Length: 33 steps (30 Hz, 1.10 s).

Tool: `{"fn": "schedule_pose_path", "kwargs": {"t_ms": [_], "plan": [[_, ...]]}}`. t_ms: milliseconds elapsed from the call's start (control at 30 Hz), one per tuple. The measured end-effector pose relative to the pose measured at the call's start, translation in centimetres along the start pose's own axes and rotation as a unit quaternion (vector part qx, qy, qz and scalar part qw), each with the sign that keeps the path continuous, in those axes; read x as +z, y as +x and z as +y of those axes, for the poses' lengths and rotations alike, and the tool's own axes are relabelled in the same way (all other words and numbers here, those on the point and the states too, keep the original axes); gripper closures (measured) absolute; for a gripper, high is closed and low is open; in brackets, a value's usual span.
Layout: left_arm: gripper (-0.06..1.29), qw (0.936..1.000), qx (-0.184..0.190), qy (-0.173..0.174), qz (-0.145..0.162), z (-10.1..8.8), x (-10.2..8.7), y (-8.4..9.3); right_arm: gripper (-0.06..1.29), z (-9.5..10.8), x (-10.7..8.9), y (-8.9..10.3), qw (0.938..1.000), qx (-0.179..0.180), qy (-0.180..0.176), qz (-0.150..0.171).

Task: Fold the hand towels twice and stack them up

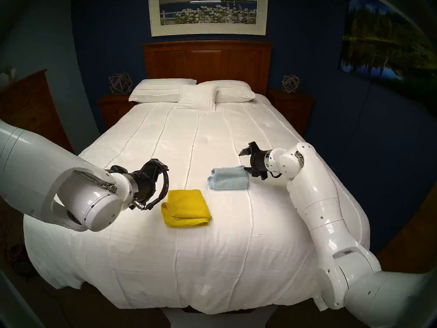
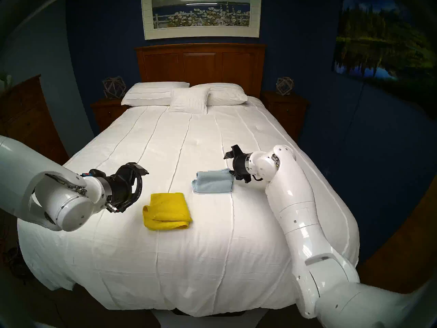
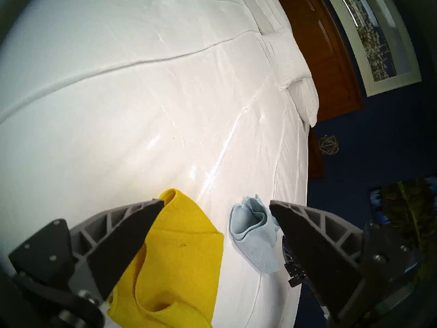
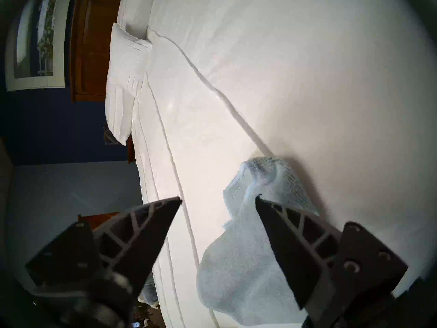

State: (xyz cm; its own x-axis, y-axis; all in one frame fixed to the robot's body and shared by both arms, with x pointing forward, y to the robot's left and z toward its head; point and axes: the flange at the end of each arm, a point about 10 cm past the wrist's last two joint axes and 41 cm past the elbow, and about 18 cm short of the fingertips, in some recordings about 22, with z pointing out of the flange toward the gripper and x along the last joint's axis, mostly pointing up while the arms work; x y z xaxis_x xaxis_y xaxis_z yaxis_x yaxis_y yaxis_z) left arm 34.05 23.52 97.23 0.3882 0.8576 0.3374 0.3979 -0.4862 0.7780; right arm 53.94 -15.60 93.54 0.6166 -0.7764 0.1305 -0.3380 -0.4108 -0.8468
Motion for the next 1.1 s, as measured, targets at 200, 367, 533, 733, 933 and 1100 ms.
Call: {"fn": "schedule_pose_path", "kwargs": {"t_ms": [200,367,533,733,933,1100], "plan": [[-0.01,1.0,0.0,-0.001,0.0,0.1,0.0,-0.1,0.33,-1.0,0.7,-1.5,0.9997,-0.004,0.009,-0.024],[-0.01,1.0,0.0,-0.001,0.0,0.1,-0.1,-0.1,0.32,-1.3,2.0,-2.6,0.9989,-0.004,0.003,-0.046],[-0.01,1.0,-0.002,-0.001,0.0,0.1,-0.2,-0.1,0.32,-1.0,3.0,-4.2,0.9975,-0.018,-0.016,-0.066],[-0.01,1.0,-0.004,-0.003,0.001,-0.1,-0.2,0.0,0.33,-0.3,3.9,-5.4,0.9958,-0.028,-0.039,-0.077],[-0.01,1.0,-0.005,-0.003,0.002,-0.5,-0.3,0.1,0.37,-0.3,4.0,-5.7,0.9959,-0.04,-0.044,-0.068],[-0.01,0.9999,-0.009,0.0,-0.009,-1.0,-1.3,-0.6,0.37,-1.5,2.3,-4.8,0.9972,-0.047,-0.025,-0.053]]}}
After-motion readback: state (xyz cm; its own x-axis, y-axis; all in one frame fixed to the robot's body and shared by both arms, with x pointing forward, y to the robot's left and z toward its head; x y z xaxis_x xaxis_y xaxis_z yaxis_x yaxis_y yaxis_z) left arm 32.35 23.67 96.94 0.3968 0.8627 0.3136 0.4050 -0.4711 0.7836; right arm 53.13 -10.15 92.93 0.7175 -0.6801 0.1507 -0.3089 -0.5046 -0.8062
